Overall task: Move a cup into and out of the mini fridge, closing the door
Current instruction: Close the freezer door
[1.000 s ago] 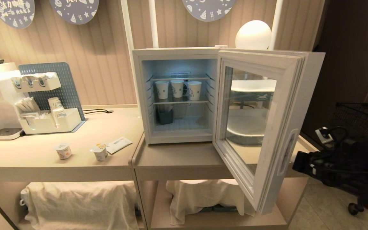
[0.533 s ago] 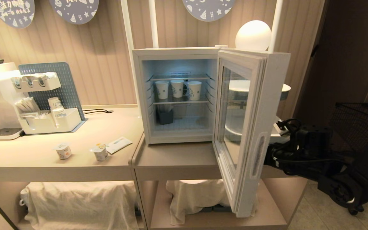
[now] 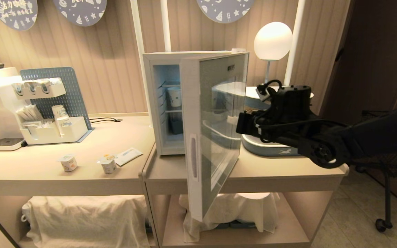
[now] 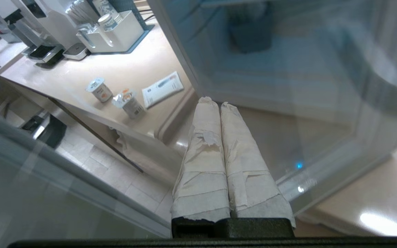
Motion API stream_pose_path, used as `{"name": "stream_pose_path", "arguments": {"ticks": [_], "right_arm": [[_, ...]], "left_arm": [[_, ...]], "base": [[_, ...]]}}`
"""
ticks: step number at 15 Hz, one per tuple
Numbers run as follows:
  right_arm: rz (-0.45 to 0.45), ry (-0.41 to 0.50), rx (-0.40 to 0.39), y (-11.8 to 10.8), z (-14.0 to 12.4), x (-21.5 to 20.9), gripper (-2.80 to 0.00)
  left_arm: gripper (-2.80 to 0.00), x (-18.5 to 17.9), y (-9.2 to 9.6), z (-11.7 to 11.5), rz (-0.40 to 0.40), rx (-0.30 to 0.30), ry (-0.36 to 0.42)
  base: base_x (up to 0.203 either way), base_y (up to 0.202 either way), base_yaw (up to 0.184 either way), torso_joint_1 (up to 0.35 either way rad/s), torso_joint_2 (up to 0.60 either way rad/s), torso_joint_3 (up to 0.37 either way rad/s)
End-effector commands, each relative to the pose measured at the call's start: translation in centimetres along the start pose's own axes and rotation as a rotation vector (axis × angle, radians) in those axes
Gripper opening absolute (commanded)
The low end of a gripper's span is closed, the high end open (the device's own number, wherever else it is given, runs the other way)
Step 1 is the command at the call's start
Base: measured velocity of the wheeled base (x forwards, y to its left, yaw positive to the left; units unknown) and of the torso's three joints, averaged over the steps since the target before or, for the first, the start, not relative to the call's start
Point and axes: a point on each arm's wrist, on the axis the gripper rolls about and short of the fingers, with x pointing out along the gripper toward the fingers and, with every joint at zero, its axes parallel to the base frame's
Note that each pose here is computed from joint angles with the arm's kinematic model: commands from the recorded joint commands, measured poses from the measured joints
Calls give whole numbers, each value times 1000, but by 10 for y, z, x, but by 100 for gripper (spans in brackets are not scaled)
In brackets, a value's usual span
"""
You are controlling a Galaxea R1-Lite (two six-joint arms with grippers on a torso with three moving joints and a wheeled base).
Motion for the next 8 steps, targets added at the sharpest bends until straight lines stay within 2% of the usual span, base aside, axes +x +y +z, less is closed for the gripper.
{"name": "stream_pose_path", "arguments": {"ticks": [1,3,5,7,8], "right_arm": [[-2,14,-17,12,6,31,-280],[-25,27,-55,18,6,64,-280],[-86,36,-136,15,-5,96,-280],[-171,28,-257,23,-14,106,-280],[-184,19,-280,25,-14,106,-280]], "left_arm": [[-280,0,1,-11,5,-1,38],[-280,0,1,-11,6,-3,36],[-280,0,1,-11,8,-4,35],[-280,0,1,-11,7,-4,36],[-280,0,1,-11,7,-4,36]], "base": [[0,0,0,0,0,0],[0,0,0,0,0,0],[0,0,0,0,0,0],[0,0,0,0,0,0],[0,0,0,0,0,0]]}}
